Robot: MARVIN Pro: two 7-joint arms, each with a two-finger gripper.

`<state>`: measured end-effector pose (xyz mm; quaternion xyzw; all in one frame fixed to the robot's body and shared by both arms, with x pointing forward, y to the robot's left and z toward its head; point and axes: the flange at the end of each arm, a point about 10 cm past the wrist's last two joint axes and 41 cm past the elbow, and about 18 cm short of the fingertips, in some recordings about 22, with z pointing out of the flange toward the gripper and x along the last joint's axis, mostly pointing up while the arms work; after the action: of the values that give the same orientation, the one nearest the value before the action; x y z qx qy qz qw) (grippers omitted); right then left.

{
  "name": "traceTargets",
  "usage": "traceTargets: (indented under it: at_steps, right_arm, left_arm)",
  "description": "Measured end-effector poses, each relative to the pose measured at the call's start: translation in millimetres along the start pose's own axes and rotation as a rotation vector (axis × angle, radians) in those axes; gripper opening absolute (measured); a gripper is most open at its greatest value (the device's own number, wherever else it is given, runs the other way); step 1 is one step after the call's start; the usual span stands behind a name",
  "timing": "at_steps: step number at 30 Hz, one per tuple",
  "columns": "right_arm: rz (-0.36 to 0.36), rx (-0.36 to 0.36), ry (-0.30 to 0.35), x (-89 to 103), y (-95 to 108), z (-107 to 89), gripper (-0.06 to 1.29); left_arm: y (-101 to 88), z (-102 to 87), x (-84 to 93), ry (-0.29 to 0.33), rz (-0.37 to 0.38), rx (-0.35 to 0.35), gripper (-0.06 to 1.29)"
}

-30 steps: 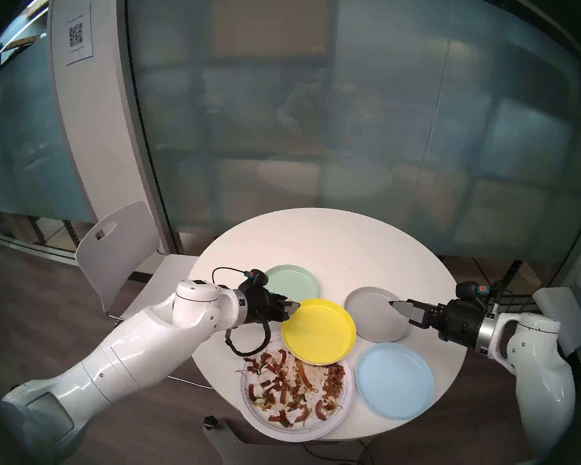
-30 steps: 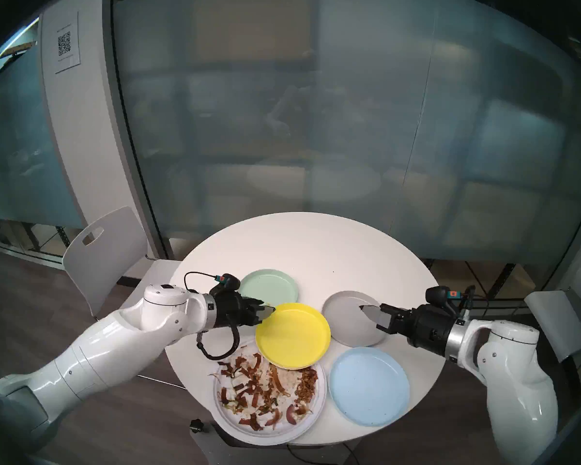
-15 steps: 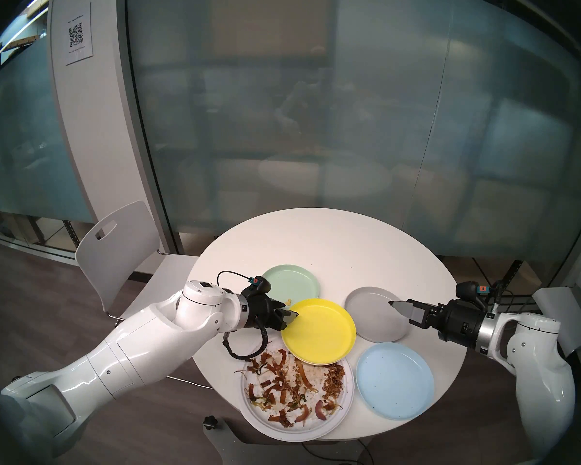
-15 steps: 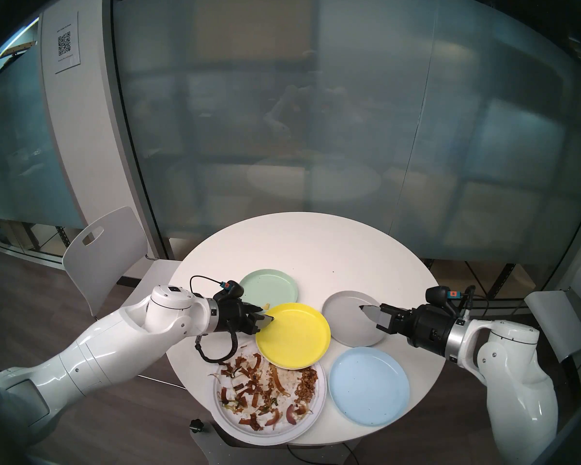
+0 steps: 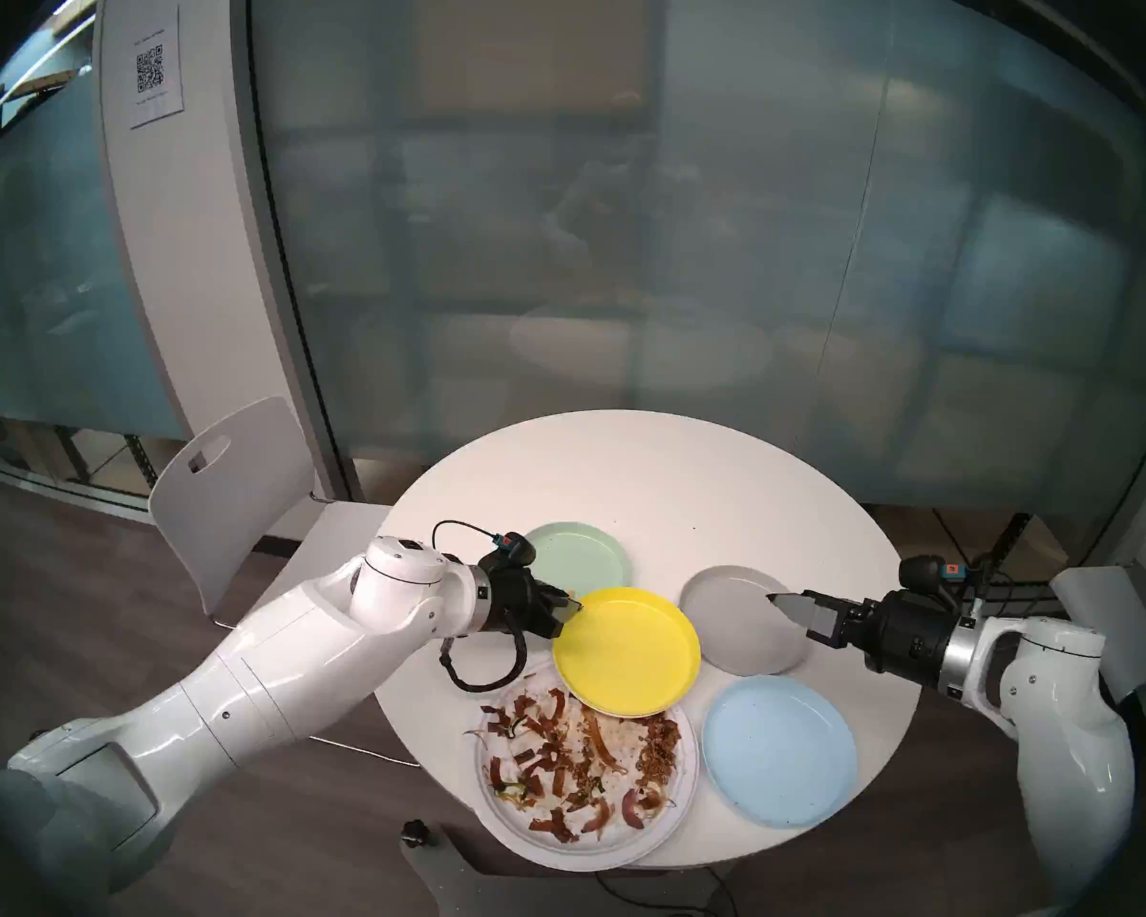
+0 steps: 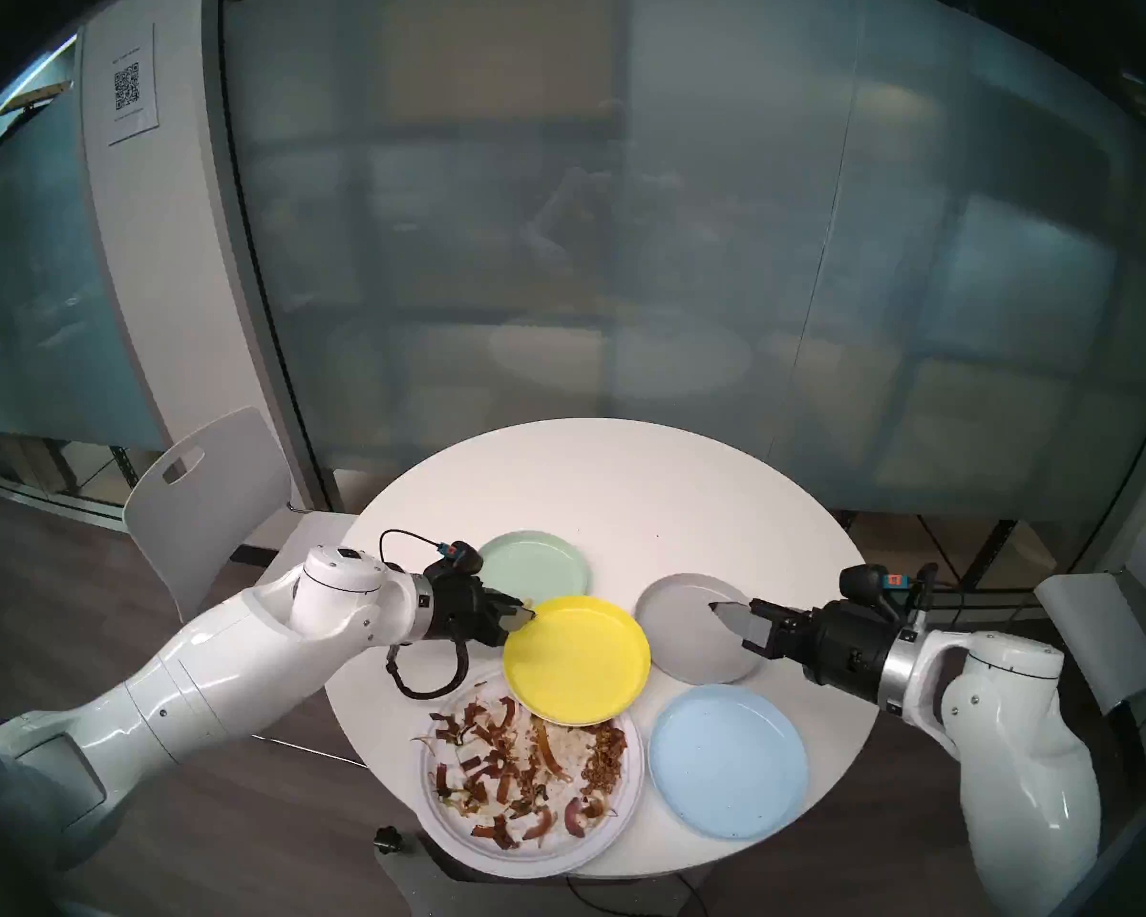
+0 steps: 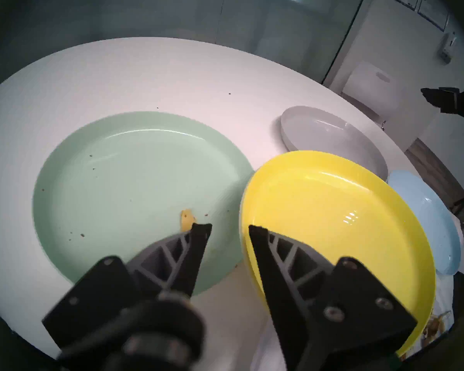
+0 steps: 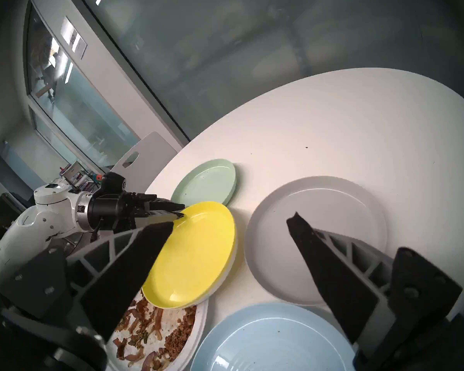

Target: Stack the plates into one stack

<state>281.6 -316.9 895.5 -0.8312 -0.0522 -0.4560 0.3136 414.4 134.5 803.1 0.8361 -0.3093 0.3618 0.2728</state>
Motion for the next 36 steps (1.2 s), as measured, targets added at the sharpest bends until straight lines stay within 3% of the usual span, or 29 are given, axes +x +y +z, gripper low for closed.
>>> traceTargets:
  at_steps: [4, 10, 20, 26, 33, 36]
  right_arm:
    - [0.000, 0.000, 0.000, 0.0, 0.0, 0.0, 1.21]
    - [0.000, 0.000, 0.000, -0.1, -0.1, 0.1, 1.21]
    - [0.000, 0.000, 0.000, 0.0, -0.2, 0.0, 1.21]
    - [0.000, 0.000, 0.000, 0.0, -0.1, 0.0, 1.21]
    - [0.000, 0.000, 0.000, 0.0, -0.1, 0.0, 1.21]
    - [0.000, 0.000, 0.000, 0.0, -0.1, 0.0, 1.21]
  left_arm:
    - [1.7, 1.5, 1.1, -0.008, -0.003, -0.016, 0.56]
    - [2.5, 4.5, -0.6, -0.023, 0.002, -0.026, 0.78]
    - [3.3, 8.0, -4.2, -0.040, 0.030, -0.025, 0.77]
    - [4.2, 8.8, -4.6, -0.045, 0.044, -0.024, 0.43]
    - [5.6, 9.3, -3.1, -0.043, 0.052, -0.026, 0.39]
    - [6.3, 8.9, -1.4, -0.037, 0.047, -0.031, 0.25]
